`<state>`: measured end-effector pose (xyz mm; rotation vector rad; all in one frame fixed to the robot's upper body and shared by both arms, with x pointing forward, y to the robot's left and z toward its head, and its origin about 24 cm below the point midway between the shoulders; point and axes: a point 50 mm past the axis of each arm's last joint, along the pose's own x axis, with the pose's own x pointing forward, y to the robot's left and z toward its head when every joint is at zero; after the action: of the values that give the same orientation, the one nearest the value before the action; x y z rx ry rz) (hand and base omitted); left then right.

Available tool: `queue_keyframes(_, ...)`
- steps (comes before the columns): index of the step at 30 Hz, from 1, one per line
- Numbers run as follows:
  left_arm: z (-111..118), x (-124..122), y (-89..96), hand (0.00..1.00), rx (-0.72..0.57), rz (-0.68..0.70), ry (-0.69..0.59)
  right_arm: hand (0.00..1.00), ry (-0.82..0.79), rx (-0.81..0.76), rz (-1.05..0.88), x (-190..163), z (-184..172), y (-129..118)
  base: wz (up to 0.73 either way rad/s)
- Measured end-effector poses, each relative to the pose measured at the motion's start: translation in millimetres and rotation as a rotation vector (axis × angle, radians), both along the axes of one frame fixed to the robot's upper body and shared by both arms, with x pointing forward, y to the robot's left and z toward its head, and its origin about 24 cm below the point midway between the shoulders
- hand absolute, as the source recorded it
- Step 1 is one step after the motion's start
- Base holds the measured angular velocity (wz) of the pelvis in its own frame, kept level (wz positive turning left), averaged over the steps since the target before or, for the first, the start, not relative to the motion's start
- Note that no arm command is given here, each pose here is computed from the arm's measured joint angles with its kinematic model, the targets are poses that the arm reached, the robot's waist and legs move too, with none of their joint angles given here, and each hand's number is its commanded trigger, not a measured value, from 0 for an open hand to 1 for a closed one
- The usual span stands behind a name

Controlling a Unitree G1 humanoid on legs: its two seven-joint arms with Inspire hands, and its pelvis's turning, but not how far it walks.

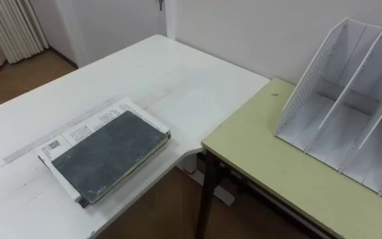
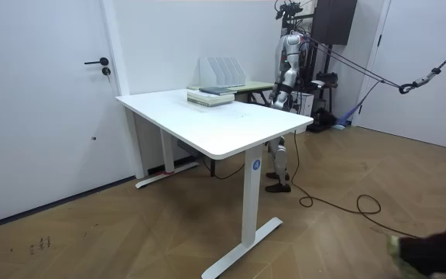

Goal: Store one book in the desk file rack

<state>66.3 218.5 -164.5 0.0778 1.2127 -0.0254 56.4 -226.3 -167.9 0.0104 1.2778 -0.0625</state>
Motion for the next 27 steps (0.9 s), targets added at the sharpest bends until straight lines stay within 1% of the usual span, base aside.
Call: queue_keyframes(27,0.2,0.5,-1.1,0.0,0.015,0.023,-0.025,0.0,-0.032,-0.016,0.026,4.1,1.0,0.2,0.0)
